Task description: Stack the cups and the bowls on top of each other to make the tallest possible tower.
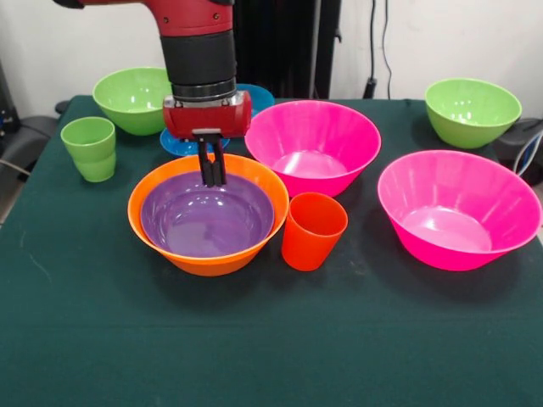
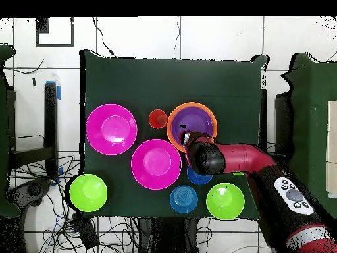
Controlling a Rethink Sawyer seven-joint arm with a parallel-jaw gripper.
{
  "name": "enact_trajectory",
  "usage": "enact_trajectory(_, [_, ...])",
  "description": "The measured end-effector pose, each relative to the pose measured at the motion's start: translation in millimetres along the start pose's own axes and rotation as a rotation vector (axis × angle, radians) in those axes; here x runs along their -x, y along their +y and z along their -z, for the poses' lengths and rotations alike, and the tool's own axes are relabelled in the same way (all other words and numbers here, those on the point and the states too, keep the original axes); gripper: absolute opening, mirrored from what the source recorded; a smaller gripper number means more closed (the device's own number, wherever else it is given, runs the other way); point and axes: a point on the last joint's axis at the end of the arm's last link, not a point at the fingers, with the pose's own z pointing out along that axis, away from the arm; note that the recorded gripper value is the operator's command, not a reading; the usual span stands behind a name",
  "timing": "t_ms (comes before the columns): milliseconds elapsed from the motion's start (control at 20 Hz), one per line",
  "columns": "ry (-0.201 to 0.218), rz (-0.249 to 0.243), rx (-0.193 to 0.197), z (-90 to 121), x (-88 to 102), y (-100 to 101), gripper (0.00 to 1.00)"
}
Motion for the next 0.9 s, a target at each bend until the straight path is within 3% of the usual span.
enact_trajectory(750, [-0.022,0.198,-0.033,-29.2,-41.2,-8.0,0.0])
enact_trajectory(900, [-0.025,0.213,-0.037,-32.9,-45.6,-7.8,0.0])
